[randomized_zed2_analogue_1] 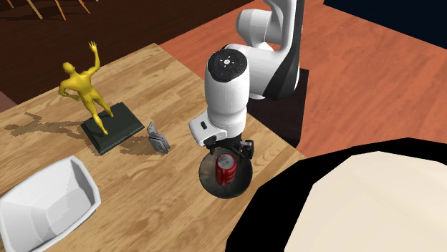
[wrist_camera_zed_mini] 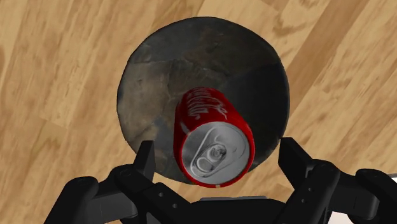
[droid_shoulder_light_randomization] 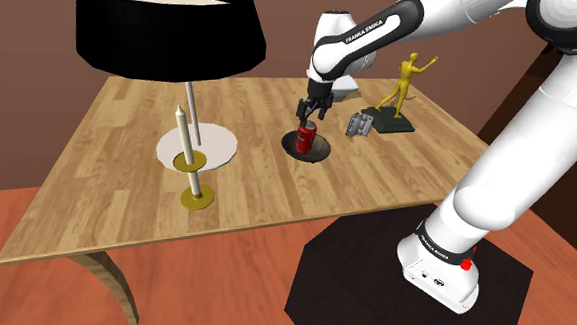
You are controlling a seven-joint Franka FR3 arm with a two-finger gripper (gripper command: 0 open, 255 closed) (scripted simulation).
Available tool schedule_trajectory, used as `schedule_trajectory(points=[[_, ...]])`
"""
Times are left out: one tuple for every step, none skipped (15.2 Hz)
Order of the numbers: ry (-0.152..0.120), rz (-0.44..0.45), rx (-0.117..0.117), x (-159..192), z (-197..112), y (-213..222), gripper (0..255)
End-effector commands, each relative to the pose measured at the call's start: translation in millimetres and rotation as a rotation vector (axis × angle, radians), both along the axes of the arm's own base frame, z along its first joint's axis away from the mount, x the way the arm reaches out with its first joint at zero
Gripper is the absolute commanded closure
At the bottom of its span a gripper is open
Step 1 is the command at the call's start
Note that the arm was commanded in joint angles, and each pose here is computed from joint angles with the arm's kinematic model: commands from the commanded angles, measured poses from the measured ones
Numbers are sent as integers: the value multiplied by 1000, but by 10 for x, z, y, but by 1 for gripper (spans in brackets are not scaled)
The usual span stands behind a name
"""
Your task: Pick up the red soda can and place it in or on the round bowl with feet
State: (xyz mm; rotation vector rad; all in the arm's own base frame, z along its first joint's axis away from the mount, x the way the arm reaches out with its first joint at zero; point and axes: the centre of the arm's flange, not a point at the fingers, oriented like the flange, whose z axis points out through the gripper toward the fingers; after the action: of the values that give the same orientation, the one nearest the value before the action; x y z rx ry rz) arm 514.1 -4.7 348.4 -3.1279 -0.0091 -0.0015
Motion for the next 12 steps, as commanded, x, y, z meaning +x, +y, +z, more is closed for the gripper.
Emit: schedule_trajectory(points=[[0, 0, 0, 0, 0, 0, 0], [0, 0, 0, 0, 132, -1, 0], [0, 0, 0, 0, 264, -3, 0], [0, 0, 0, 0, 396, -5, 0], [0, 0, 0, 0, 500, -6, 0], [0, 0, 0, 0, 500, -6, 0], [0, 0, 0, 0, 500, -6, 0], [0, 0, 0, 0, 500, -6, 0], [0, 0, 0, 0, 500, -6, 0], [0, 0, 0, 0, 500, -6, 0], [0, 0, 0, 0, 500, -6, 0], [0, 0, 0, 0, 500, -6, 0]])
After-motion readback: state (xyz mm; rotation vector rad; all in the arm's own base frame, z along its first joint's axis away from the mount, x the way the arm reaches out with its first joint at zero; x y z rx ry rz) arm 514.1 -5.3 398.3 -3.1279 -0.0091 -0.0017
